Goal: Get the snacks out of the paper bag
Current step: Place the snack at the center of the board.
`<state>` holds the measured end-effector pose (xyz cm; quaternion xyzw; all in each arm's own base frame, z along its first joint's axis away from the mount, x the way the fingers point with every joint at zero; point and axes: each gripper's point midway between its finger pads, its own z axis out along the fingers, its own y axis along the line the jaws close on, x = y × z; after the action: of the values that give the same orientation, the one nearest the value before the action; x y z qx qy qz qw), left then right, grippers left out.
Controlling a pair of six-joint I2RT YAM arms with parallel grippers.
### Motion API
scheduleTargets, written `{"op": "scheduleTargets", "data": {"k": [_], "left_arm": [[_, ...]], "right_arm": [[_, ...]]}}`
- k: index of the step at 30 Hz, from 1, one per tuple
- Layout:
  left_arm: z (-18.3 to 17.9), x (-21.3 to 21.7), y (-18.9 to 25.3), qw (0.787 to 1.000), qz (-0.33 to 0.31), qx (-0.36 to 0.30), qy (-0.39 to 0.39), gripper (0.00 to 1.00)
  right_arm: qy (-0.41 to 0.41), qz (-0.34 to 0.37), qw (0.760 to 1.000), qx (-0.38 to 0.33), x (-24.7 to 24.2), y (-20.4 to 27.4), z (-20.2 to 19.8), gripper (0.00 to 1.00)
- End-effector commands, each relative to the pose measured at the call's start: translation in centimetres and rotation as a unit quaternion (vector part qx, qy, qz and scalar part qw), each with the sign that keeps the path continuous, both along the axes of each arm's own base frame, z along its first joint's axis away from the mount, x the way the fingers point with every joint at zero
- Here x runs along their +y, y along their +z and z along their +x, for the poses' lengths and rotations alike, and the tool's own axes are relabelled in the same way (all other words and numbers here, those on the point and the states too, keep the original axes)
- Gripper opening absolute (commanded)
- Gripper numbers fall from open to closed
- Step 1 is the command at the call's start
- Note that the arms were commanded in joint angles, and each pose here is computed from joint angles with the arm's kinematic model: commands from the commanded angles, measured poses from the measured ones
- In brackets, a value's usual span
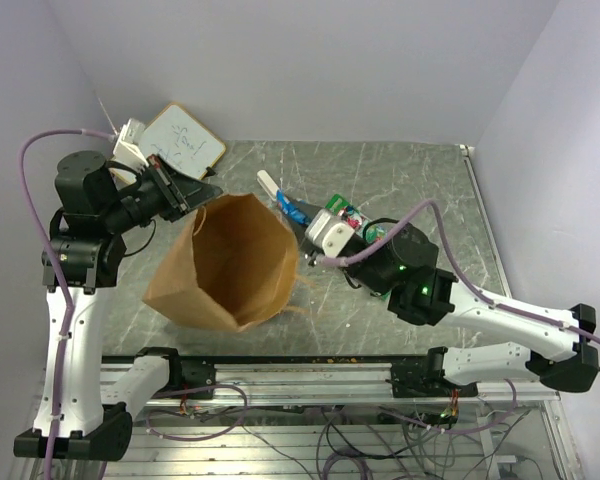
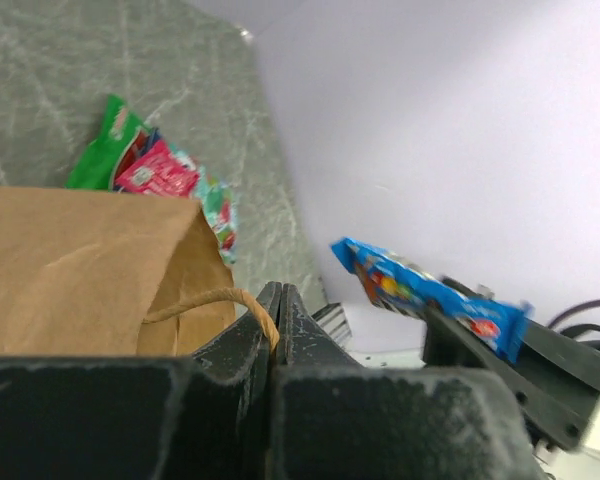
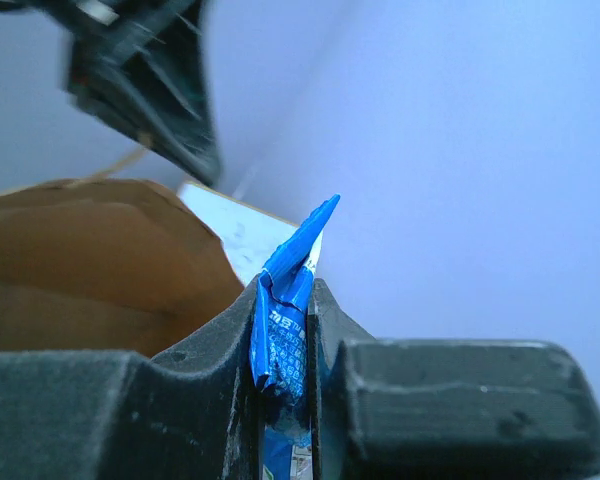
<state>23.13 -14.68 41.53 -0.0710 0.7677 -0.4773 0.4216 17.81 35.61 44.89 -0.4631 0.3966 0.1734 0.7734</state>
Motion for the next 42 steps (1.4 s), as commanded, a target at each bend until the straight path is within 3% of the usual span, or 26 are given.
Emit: {"op": "scheduleTargets", "data": {"k": [1,4,8,16,22,31,37,42], "left_arm": [[-0.5,-1.2,5.6,0.995,-0.068,-0.060,-0.034,0.07],[-0.3,-1.3,5.8,0.995,-0.080,-0.049,-0.032,0.07],[0.3,-0.6,2.9,0.999,-0.051,-0.004,-0.004,0.07],[-0.1,1.1,-3.1,0.995,0.009,0.086,0.047,0.07],[-1.2,4.2,-5.1,0.982,0.093,0.115,0.118,0.07],[-3.9,6.7,-6.7,0.967,0.154,0.123,0.163,0.07],[-6.4,8.6,-8.4,0.952,0.195,0.135,0.195,0.07],[-8.1,9.8,-9.4,0.941,0.218,0.142,0.215,0.09]], "right_arm": [[-0.199,0.063,0.977,0.047,-4.5,0.2,5.3,0.00],[-0.284,0.101,0.949,0.096,-6.9,-0.1,6.9,0.00],[-0.379,0.148,0.902,0.147,-10.0,-0.7,8.6,0.00],[-0.462,0.156,0.811,0.324,-14.6,-8.3,14.1,0.00],[-0.471,0.108,0.772,0.413,-15.4,-14.1,15.4,0.00],[-0.485,0.048,0.713,0.503,-15.5,-20.8,16.4,0.00],[-0.522,0.015,0.666,0.533,-16.8,-23.4,17.4,0.00],[-0.546,-0.029,0.650,0.528,-17.9,-24.7,17.6,0.00]]}}
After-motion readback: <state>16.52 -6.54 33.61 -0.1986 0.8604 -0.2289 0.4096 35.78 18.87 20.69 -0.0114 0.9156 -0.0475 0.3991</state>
